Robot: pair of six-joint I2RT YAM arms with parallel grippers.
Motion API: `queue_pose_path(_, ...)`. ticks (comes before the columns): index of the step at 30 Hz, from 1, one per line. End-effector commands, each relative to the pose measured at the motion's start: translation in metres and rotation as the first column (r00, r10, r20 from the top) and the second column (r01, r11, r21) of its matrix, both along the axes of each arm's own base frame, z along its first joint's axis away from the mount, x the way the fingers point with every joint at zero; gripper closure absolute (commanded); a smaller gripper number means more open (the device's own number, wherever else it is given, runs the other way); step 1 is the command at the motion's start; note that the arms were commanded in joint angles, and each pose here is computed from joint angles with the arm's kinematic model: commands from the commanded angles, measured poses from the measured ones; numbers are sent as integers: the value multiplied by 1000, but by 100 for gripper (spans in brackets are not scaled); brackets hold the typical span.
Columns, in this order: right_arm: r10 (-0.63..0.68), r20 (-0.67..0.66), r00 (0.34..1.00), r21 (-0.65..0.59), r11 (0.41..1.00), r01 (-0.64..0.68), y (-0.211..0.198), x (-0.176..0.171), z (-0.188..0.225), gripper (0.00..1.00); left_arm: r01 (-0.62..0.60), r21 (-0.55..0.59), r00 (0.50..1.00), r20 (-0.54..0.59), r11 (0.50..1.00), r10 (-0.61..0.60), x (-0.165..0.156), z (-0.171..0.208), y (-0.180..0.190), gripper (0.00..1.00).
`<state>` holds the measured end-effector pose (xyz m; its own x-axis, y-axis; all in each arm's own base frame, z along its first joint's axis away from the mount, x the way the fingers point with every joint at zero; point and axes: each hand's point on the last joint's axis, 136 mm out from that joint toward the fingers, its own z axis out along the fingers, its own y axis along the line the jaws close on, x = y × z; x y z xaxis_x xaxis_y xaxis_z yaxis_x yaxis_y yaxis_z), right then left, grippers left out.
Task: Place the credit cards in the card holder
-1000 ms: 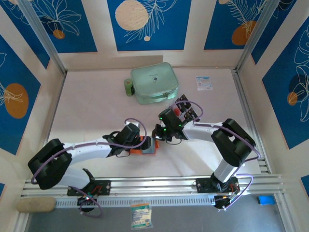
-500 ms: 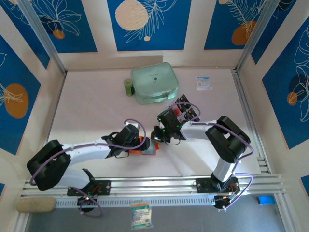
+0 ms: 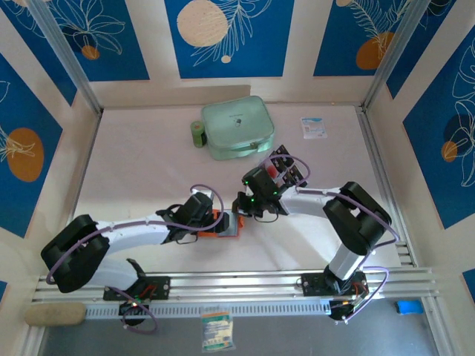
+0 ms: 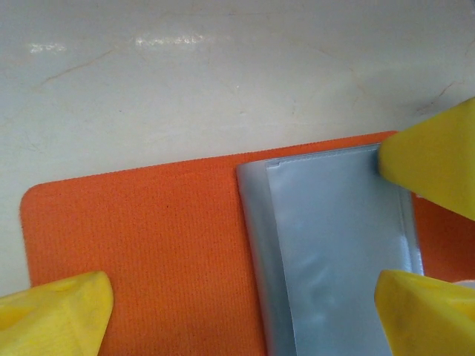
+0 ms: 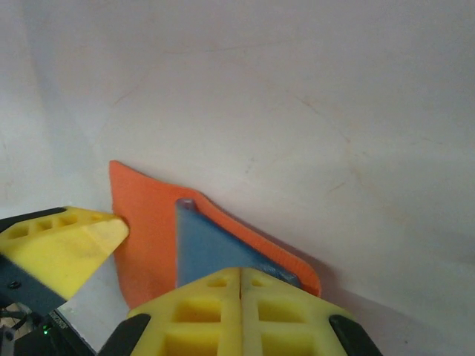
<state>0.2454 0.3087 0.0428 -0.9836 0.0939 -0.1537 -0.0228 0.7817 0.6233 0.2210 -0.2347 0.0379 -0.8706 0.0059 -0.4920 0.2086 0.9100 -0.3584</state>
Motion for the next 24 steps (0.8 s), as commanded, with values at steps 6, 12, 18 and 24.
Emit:
queue_pose_path(6,31,-18,999,-38,999,-31,-2,-13,-9,100,-18,4,1000,15,1000,18,2,1,5,9)
queue_pose_path(12,21,-56,998,-38,999,-24,-1,-16,-25,100,-14,3,1000,19,1000,14,2,2,5,9)
queue_pose_path(18,38,-95,995,19,999,-37,12,-17,-32,100,-6,19,1000,13,1000,5,0,-3,7,9)
queue_pose_path(24,30,-99,995,23,999,-28,12,-16,-32,100,0,52,1000,1,999,0,-3,-13,13,13)
